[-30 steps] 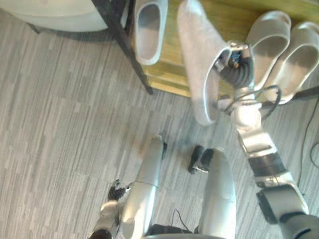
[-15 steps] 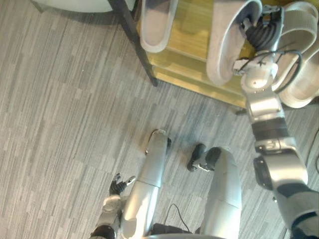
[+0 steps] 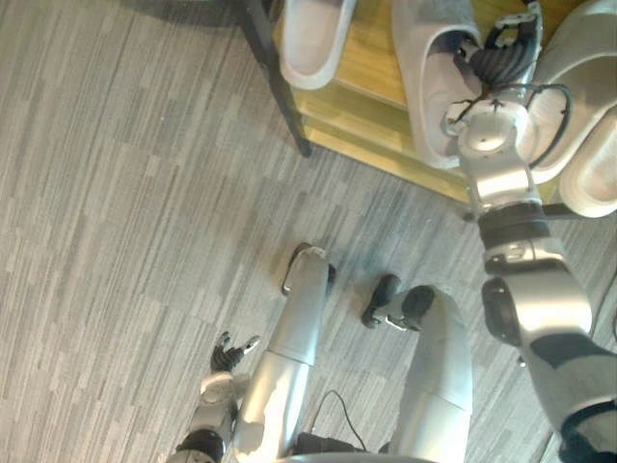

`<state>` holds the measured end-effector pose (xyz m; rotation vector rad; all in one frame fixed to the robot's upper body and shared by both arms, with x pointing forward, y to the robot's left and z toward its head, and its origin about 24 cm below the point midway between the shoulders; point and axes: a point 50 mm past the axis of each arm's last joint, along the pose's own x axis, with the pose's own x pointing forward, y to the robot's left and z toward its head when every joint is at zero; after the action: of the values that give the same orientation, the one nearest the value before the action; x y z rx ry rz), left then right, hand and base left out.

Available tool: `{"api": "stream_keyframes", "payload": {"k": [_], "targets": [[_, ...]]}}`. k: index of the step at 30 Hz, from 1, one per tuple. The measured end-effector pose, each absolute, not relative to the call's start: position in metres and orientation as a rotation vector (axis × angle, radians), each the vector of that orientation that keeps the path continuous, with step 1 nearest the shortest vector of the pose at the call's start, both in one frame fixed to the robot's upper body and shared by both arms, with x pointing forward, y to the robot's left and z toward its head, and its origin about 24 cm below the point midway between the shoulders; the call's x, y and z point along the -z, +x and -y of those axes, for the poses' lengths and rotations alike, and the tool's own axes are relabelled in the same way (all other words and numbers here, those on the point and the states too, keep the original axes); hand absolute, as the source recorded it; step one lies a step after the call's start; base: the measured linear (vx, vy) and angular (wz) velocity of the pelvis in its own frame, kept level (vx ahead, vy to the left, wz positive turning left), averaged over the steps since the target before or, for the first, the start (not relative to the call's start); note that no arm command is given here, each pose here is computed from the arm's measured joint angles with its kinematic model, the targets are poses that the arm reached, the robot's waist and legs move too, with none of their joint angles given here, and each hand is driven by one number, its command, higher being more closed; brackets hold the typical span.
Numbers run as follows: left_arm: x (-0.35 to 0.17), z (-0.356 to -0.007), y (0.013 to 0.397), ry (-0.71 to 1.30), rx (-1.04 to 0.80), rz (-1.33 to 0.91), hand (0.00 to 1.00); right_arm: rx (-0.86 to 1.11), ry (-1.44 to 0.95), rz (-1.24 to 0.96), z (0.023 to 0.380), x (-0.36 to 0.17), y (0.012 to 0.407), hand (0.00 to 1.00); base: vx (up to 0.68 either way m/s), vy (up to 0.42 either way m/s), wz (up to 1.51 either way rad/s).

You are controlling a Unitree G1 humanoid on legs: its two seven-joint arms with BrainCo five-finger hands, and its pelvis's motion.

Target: Organize the slippers on the shoe rack

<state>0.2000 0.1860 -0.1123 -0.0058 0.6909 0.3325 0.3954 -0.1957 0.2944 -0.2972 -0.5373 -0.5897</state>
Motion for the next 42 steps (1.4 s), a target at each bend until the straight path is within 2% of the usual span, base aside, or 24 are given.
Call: {"api": "stream_keyframes", "payload": {"k": [7, 13, 28, 35, 42], "targets": [[0.113, -0.187, 0.2, -0.036, -0.355, -0.693, 0.0, 0.543, -0.217, 0.515, 0.181, -0.288, 0.398, 0.0, 0.0, 0.0, 0.0], [0.113, -0.187, 0.2, -0.039, -0.354, -0.694, 0.0, 0.509, -0.187, 0.588, 0.172, -0.293, 0.39, 0.0, 0.0, 0.0, 0.0], [0.111, -0.188, 0.201, -0.067, -0.343, -0.685, 0.0, 0.405, -0.109, 0.637, 0.153, -0.251, 0.36, 0.0, -0.01, 0.009, -0.04], [0.11, -0.191, 0.202, -0.083, -0.347, -0.675, 0.0, 0.366, -0.068, 0.506, 0.142, -0.205, 0.357, 0.0, 0.0, 0.0, 0.0], [0.11, -0.195, 0.201, -0.091, -0.366, -0.688, 0.0, 0.323, -0.032, 0.448, 0.131, -0.187, 0.355, 0.0, 0.0, 0.002, -0.01]]}}
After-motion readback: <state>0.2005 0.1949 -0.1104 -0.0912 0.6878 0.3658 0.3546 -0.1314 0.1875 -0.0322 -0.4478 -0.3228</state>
